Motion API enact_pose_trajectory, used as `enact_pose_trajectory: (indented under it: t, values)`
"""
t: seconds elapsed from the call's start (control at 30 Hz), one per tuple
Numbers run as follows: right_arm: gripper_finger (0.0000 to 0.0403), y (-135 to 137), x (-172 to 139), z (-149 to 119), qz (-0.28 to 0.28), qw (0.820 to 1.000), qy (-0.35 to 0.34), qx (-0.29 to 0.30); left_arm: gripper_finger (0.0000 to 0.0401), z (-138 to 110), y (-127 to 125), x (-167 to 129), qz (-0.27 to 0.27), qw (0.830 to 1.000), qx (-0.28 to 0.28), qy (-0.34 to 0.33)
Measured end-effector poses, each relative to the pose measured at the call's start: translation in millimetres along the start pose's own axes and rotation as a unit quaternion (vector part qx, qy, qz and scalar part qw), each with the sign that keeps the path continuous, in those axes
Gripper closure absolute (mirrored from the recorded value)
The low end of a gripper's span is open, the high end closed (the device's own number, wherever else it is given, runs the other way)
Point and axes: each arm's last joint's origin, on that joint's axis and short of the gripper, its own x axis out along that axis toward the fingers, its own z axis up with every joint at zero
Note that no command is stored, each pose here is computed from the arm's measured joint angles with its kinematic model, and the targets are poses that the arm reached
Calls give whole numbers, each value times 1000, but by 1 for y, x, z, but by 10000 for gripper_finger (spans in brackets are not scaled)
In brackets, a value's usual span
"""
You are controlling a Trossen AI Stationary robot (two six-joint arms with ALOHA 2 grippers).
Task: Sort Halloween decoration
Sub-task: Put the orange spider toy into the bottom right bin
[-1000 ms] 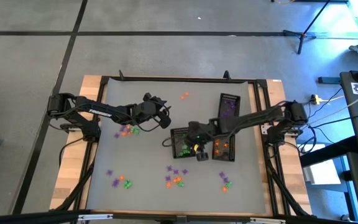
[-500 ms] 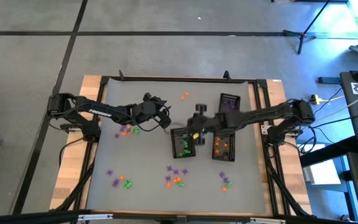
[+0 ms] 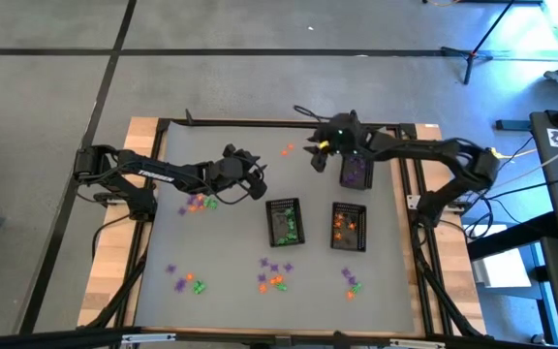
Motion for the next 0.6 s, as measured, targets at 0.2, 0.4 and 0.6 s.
enact_pose_trajectory:
  t: [0.2, 0.4, 0.6]
  values:
    - [239, -8, 30, -1, -16, 999, 31, -13, 244, 2, 3, 2, 5, 1000, -8, -8]
    - [239, -13, 61, 8, -18, 996, 81, -29, 244, 2, 3, 2, 2, 1000, -7, -7]
    - [239, -17, 93, 12, -8, 989, 141, -37, 244, 2, 2, 1, -2, 1000, -6, -5]
